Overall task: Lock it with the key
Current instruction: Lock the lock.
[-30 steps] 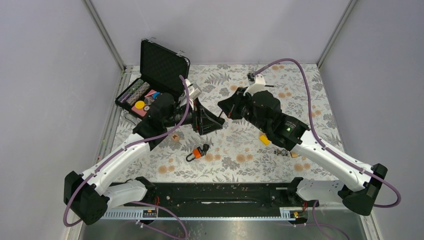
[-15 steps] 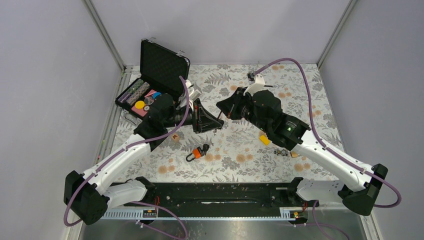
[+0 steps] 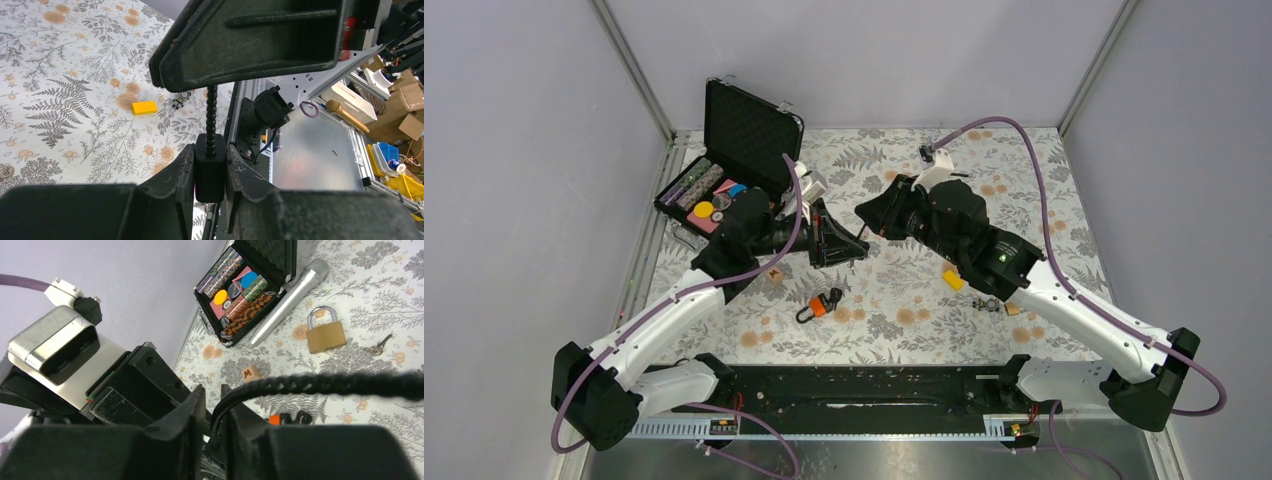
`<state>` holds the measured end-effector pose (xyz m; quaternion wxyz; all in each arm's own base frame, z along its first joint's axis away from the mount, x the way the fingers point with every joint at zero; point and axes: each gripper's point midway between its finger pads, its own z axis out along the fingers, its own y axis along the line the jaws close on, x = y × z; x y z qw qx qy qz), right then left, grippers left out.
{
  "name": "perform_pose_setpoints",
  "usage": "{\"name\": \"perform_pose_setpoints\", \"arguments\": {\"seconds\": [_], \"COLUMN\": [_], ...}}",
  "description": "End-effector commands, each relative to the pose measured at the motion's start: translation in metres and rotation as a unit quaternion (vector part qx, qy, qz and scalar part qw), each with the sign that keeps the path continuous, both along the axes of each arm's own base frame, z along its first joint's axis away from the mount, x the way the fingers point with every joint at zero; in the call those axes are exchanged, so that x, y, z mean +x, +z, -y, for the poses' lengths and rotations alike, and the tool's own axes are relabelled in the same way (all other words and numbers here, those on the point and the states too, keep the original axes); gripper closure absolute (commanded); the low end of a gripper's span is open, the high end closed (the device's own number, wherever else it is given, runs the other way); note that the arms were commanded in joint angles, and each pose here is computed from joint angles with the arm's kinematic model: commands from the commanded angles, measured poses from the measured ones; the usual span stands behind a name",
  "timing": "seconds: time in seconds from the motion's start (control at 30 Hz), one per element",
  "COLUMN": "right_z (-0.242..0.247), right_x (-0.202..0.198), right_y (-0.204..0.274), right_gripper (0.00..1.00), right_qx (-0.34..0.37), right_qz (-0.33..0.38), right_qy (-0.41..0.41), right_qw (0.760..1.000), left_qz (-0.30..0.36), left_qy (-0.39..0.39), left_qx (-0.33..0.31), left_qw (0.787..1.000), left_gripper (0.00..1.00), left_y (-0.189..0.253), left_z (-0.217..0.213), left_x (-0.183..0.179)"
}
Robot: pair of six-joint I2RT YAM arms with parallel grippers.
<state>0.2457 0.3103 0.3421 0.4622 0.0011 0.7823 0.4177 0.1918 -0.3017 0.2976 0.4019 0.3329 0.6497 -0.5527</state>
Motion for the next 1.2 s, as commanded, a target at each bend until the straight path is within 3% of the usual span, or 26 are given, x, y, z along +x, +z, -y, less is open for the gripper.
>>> {"name": "perform_pose_setpoints", "arguments": {"seconds": [0.0,0.1,0.17,0.27,0.4,0.53,0.67,0.87,0.97,1.17], "right_z": [0.008,0.02,0.035,0.064,0.119,0.14,0.15,0.144,0.151,0.137], "right_x": [-0.003,-0.006,-0.007,-0.009,-0.002,-0.005,-0.009,-0.001,0.015,0.017], "right_y": [0.039,0.034,0.025,0.021,0.026,0.027,0.016,0.018,0.023,0.01], "right_gripper": [0.62,0.28,0.19,0.18,0.24,0.26,0.22,0.22,0.21,0.27], "right_qx": [0.037,0.018,-0.004,-0.044,-0.14,-0.243,-0.348,-0.4,-0.43,-0.441], "right_qz": [0.038,0.064,0.076,0.092,0.139,0.188,0.23,0.278,0.269,0.254], "right_qy": [0.005,0.01,0.016,0.028,-0.029,-0.009,0.048,0.093,0.064,0.114], "right_qw": [0.999,0.998,0.997,0.994,0.98,0.952,0.907,0.868,0.859,0.853], "left_qz": [0.037,0.032,0.028,0.024,0.027,0.037,0.046,0.059,0.066,0.068], "left_qy": [0.015,0.038,0.05,0.062,0.064,0.058,0.036,0.002,-0.009,-0.014], "left_qx": [-0.017,-0.006,0.001,0.01,0.013,0.011,0.006,0.008,0.015,0.015], "left_qw": [0.999,0.999,0.998,0.998,0.997,0.998,0.998,0.998,0.998,0.997], "left_gripper": [1.0,1.0,1.0,1.0,1.0,1.0,1.0,1.0,1.0,1.0], "left_y": [0.017,0.018,0.021,0.025,0.034,0.043,0.051,0.055,0.055,0.056], "left_z": [-0.005,-0.007,-0.01,-0.014,-0.02,-0.025,-0.026,-0.029,-0.031,-0.032], "left_x": [0.001,0.007,0.01,0.01,0.003,-0.006,-0.018,-0.033,-0.039,-0.041]}}
